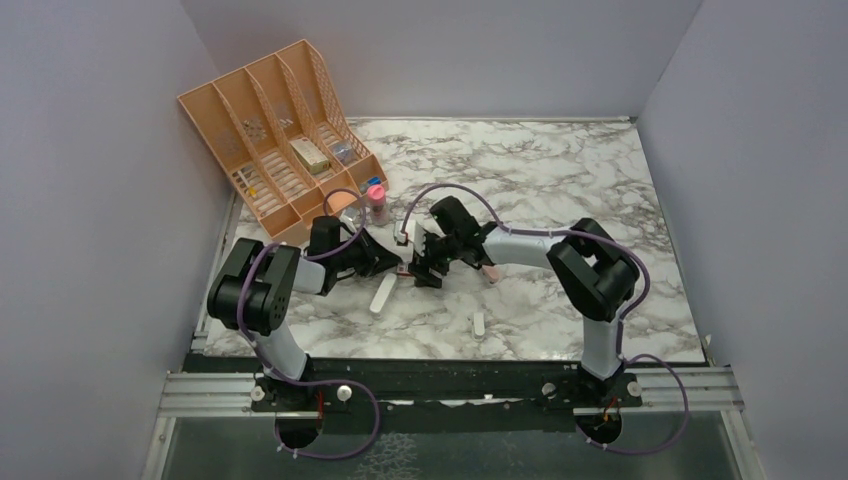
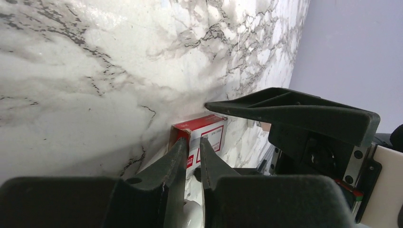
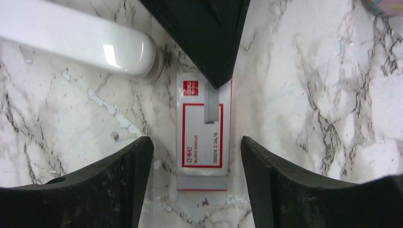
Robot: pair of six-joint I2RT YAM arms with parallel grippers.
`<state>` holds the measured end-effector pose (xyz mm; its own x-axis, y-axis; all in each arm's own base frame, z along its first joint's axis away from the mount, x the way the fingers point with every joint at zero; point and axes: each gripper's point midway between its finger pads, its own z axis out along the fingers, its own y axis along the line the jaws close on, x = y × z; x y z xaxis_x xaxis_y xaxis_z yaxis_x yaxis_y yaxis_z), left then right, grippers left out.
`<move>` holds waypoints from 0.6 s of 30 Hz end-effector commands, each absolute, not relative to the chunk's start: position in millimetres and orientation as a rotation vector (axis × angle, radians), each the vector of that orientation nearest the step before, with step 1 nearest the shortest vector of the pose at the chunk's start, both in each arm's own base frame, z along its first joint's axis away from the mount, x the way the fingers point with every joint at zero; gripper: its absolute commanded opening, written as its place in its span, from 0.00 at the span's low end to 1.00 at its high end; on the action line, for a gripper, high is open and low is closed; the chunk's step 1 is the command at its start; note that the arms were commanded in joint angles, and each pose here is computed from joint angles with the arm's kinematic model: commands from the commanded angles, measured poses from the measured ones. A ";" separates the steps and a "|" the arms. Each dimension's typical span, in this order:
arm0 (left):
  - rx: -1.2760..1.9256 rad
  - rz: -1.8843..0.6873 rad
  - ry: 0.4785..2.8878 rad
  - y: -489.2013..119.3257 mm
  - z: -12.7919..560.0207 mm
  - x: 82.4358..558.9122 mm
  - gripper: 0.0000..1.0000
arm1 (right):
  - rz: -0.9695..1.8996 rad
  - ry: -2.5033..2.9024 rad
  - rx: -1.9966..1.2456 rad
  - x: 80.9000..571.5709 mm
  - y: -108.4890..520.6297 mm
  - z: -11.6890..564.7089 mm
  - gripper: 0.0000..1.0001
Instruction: Load the staples into the stapler
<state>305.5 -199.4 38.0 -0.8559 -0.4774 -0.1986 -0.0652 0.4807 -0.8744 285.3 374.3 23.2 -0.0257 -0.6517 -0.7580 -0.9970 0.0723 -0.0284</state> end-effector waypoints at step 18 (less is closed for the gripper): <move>-0.411 -1.360 2.301 -200.6 37.8 307.3 0.13 | 0.624 1.873 -1.700 277.7 330.3 15.1 0.67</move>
<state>304.5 -199.5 33.4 -0.8598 -0.4743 -0.1891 -0.0734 0.4813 -0.8735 280.6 350.2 22.1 -0.0355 -0.6969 -0.7163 -0.9965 0.0785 -0.0271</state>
